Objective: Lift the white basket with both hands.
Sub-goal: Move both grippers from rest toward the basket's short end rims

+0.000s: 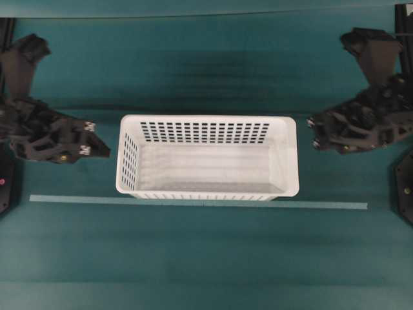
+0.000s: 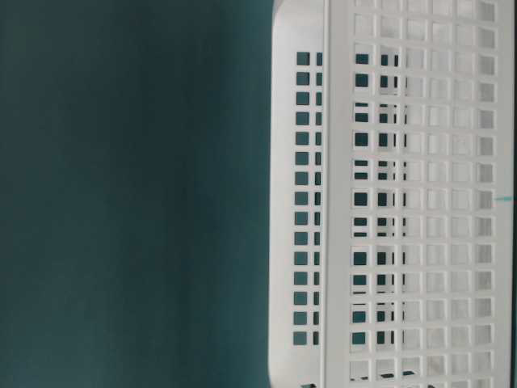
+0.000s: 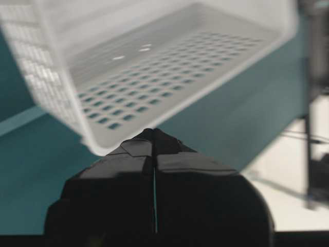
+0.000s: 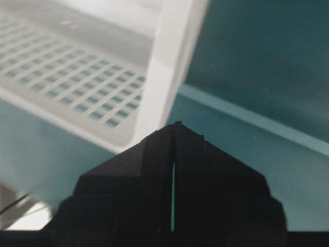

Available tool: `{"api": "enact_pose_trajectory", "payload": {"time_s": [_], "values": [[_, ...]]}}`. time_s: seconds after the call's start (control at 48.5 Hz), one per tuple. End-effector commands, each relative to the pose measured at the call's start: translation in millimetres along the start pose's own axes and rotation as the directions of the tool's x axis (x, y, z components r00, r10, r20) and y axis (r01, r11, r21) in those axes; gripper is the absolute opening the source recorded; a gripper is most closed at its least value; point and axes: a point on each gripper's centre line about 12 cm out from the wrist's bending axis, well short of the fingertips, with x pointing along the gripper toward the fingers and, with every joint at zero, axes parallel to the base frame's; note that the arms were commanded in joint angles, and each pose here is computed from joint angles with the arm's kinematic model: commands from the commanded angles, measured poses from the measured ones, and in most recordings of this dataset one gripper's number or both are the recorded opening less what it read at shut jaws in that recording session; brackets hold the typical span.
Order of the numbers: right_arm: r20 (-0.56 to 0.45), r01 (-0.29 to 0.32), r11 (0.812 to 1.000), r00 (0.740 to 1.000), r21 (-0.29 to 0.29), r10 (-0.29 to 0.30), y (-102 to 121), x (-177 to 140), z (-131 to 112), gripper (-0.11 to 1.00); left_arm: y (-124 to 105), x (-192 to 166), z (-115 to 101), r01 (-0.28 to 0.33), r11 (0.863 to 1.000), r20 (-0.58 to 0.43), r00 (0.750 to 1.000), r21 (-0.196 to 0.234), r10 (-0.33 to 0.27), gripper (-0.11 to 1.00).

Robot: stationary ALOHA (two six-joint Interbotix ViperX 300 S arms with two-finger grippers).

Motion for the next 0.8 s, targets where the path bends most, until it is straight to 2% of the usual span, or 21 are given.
{"api": "enact_pose_trajectory", "payload": {"time_s": [0.0,0.103,0.206,0.309,0.433,0.639,0.784], "values": [[-0.007,0.034,0.999,0.999,0.005,-0.034,12,6,7,0.00,-8,8,3,-0.057,0.998,-0.011,0.998,0.003,0.057,-0.06],[-0.016,0.049,0.999,0.999,0.002,-0.049,20,8,10,0.00,-10,13,2,-0.108,0.994,-0.026,0.994,0.011,0.109,-0.06],[-0.038,0.093,0.996,0.995,0.003,-0.093,19,10,8,0.00,-12,13,2,-0.108,0.994,-0.028,0.994,0.011,0.108,-0.06],[-0.047,0.112,0.994,0.993,0.005,-0.112,17,10,7,0.00,-12,13,2,-0.112,0.994,-0.029,0.993,0.007,0.112,-0.06],[-0.046,0.113,0.994,0.993,0.008,-0.112,17,10,8,0.02,-10,13,2,-0.118,0.993,-0.029,0.993,-0.006,0.117,-0.06],[-0.037,0.092,0.996,0.995,0.009,-0.091,19,11,8,0.07,-9,12,2,-0.116,0.993,-0.028,0.993,-0.003,0.116,-0.06],[-0.017,0.053,0.998,0.998,0.018,-0.053,23,14,11,0.17,-9,11,2,-0.107,0.994,-0.026,0.994,-0.005,0.107,-0.05]]}}
